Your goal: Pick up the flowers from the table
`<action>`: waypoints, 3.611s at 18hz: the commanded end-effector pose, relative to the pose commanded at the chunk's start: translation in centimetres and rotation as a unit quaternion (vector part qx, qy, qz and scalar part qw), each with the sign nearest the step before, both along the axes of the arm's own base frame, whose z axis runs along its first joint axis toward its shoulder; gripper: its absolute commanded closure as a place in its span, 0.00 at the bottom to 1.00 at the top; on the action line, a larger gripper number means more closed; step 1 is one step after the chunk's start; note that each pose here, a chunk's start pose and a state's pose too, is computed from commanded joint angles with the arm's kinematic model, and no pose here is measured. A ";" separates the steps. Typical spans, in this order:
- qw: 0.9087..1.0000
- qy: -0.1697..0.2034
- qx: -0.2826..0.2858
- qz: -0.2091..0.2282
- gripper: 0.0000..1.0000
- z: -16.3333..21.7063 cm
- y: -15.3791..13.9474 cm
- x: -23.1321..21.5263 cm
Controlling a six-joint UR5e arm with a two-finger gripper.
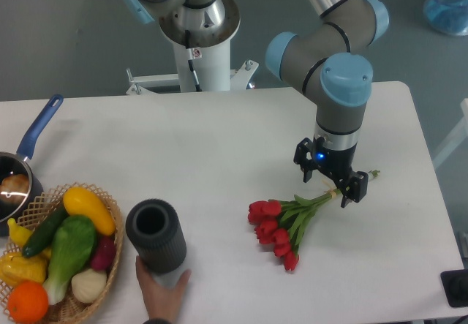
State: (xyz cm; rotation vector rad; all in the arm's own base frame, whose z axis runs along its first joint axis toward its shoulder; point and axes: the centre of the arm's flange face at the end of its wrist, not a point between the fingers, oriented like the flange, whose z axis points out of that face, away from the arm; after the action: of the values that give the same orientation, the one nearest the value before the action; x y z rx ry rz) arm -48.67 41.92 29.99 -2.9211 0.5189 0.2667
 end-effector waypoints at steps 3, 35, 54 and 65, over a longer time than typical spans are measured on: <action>1.000 -0.001 0.000 0.000 0.00 0.0 -0.1 -0.1; 0.998 -0.067 0.005 0.005 0.00 -10.1 3.1 2.7; 0.995 -0.030 0.040 0.084 1.00 -2.5 1.5 -0.5; 0.997 -0.001 0.033 0.068 1.00 6.4 0.5 -0.4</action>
State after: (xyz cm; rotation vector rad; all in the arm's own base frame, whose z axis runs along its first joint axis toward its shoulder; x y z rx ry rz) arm -49.07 42.41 36.37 -2.8956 0.3048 0.2927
